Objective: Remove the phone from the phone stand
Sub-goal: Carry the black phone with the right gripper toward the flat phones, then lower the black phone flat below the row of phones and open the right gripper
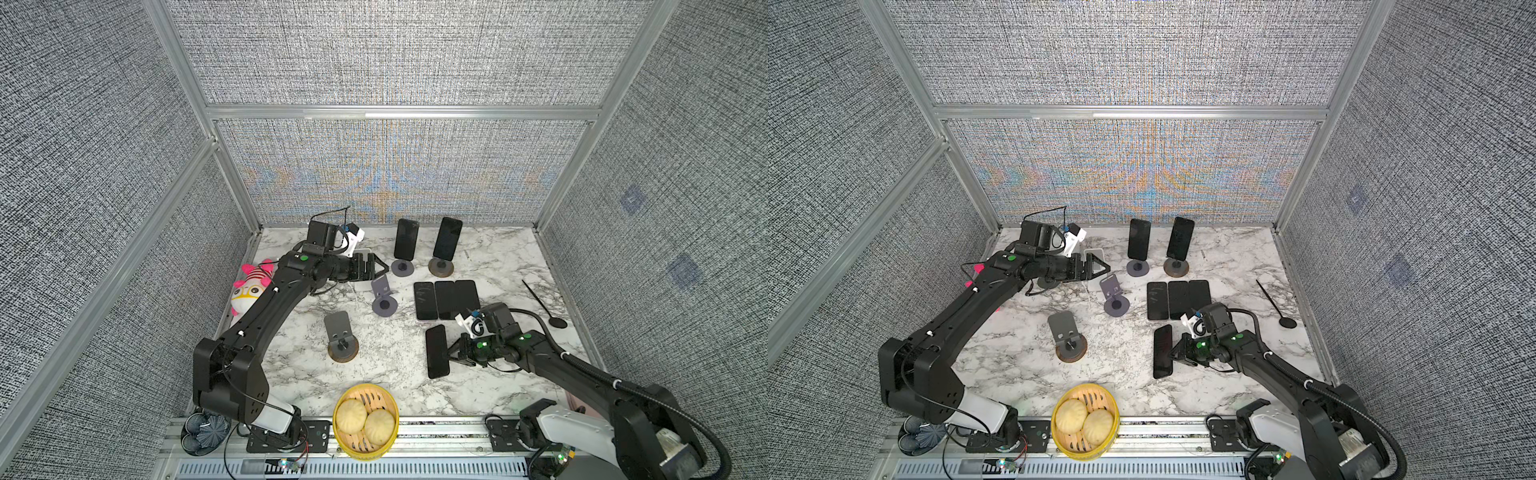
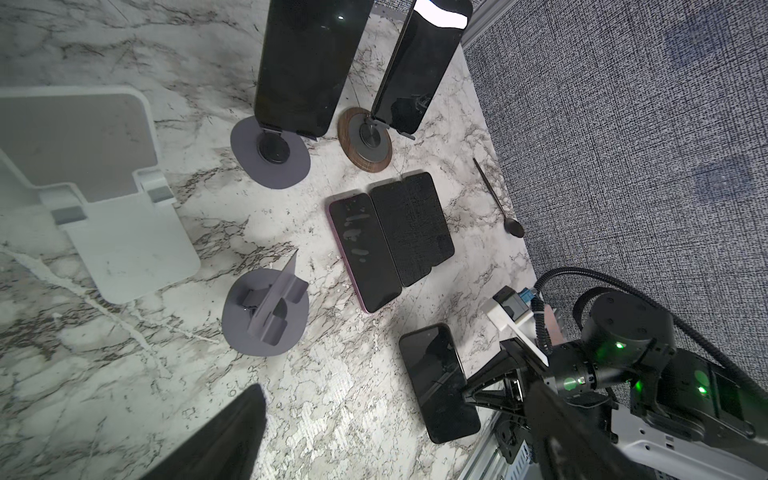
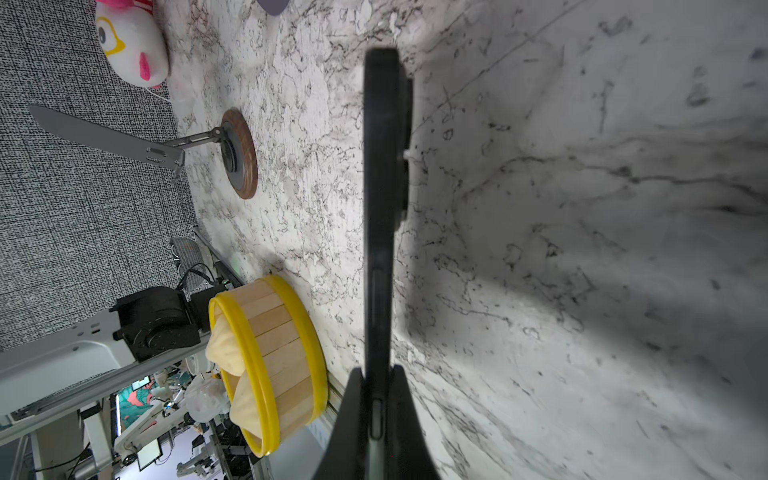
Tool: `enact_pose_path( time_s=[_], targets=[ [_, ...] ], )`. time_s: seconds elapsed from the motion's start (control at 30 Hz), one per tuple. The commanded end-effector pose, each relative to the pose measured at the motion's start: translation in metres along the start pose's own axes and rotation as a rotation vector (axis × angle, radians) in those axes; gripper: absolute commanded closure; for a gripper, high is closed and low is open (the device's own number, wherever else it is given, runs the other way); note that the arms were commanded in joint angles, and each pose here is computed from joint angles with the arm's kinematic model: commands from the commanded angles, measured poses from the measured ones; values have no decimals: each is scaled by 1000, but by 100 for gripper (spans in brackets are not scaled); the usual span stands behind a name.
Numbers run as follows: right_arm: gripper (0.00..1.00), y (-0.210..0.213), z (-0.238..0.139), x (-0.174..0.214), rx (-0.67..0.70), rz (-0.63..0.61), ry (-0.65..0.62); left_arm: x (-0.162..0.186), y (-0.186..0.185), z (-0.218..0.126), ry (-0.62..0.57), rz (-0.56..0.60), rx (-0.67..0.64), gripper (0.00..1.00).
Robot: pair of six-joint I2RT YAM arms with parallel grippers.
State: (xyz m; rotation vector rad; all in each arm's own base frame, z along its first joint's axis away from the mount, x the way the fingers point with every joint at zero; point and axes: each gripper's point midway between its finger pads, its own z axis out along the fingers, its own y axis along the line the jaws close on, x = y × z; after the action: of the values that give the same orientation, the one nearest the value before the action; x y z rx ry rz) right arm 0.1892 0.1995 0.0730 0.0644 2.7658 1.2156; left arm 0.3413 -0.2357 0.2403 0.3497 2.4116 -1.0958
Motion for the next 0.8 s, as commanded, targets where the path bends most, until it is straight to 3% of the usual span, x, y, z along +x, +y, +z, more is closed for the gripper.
enact_pose_path(
  time_s=[0.0, 0.77],
  targets=[
    [100, 16, 3, -12, -85, -30, -13, -1, 2, 0, -4, 19, -5, 2],
    [100, -4, 19, -22, -86, 3, 1, 0, 3, 1, -2, 20, -10, 2]
  ],
)
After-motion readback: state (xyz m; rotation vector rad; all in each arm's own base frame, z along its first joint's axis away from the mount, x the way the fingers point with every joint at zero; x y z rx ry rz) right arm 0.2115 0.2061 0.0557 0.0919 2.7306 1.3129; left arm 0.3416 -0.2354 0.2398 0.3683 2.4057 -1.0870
